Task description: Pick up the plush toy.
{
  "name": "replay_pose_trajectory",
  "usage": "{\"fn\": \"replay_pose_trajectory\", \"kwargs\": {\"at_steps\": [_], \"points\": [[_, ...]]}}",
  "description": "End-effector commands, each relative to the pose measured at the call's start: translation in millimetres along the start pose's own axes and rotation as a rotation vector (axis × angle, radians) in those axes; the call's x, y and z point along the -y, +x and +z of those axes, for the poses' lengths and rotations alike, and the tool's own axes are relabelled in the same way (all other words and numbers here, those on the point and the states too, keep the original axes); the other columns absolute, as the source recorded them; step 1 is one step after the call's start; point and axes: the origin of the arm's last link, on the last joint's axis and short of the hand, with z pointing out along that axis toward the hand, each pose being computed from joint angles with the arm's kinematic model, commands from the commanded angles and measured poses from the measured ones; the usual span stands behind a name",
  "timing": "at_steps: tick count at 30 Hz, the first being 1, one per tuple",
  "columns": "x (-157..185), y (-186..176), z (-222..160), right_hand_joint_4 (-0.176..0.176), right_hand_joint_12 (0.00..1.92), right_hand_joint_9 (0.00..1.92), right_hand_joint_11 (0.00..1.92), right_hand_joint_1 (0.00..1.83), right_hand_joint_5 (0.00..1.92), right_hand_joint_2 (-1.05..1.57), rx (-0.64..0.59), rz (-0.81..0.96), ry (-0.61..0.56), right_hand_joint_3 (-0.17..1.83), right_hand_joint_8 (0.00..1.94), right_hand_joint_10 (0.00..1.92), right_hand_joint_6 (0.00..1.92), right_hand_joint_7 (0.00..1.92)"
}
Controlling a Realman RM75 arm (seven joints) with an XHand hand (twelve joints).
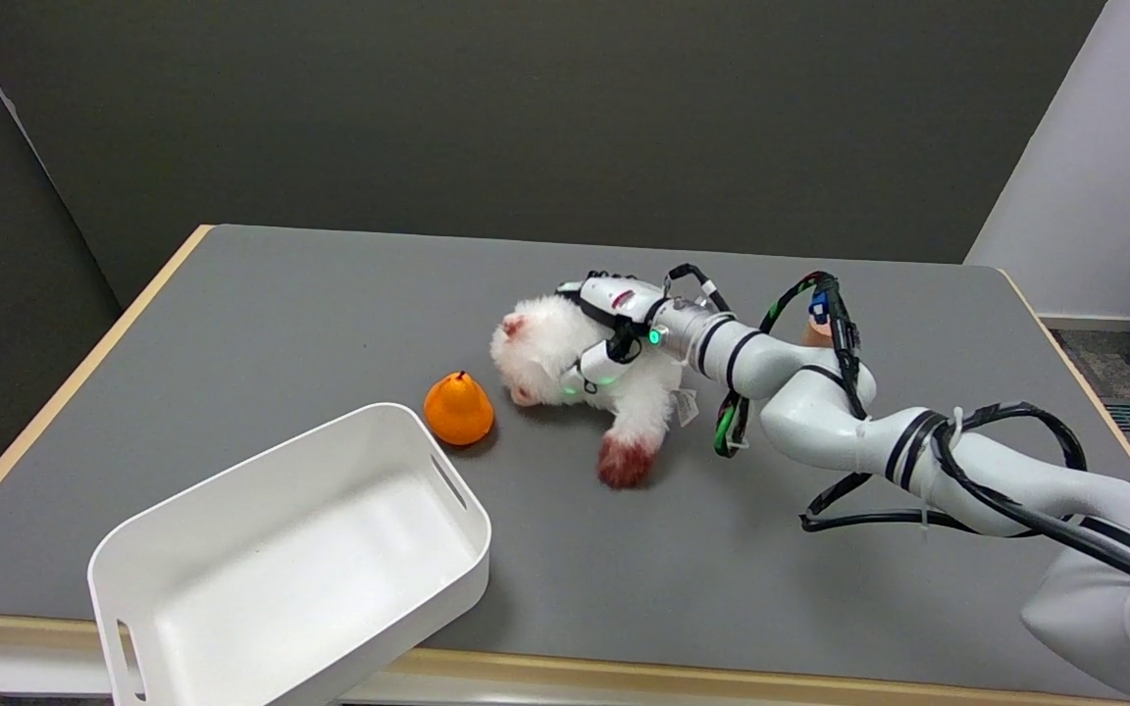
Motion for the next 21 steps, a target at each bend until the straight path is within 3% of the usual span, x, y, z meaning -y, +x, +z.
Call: {"fn": "replay_pose_trajectory", "kwargs": {"at_steps": [1, 6, 10, 16, 21], "points": [[24.4, 69.4, -18.2, -0.135, 1.92, 0.74, 0.83, 1.32, 0.54, 1.12, -0.313, -0.034, 0.162, 0.29, 1.44, 1.49, 1.63, 0.76], [53.7, 116.4, -53.2, -0.138, 1.92, 0.76, 0.83, 1.33, 0.56, 1.11, -0.518, -0.067, 0.304, 0.29, 1.41, 1.47, 1.61, 0.77], [75.8, 125.9, -83.2, -0.142, 1.92, 0.76, 0.84, 1.33, 0.56, 1.11, -0.604, -0.057, 0.409, 0.29, 1.4, 1.46, 1.6, 0.78], [100.7, 110.6, -114.5, -0.142, 1.92, 0.75, 0.85, 1.33, 0.55, 1.11, -0.599, 0.138, 0.533, 0.29, 1.42, 1.47, 1.62, 0.77], [128.5, 76.3, -125.5, -0.149, 1.92, 0.73, 0.84, 1.33, 0.52, 1.16, -0.487, 0.295, 0.618, 0.23, 1.46, 1.51, 1.65, 0.75]]}}
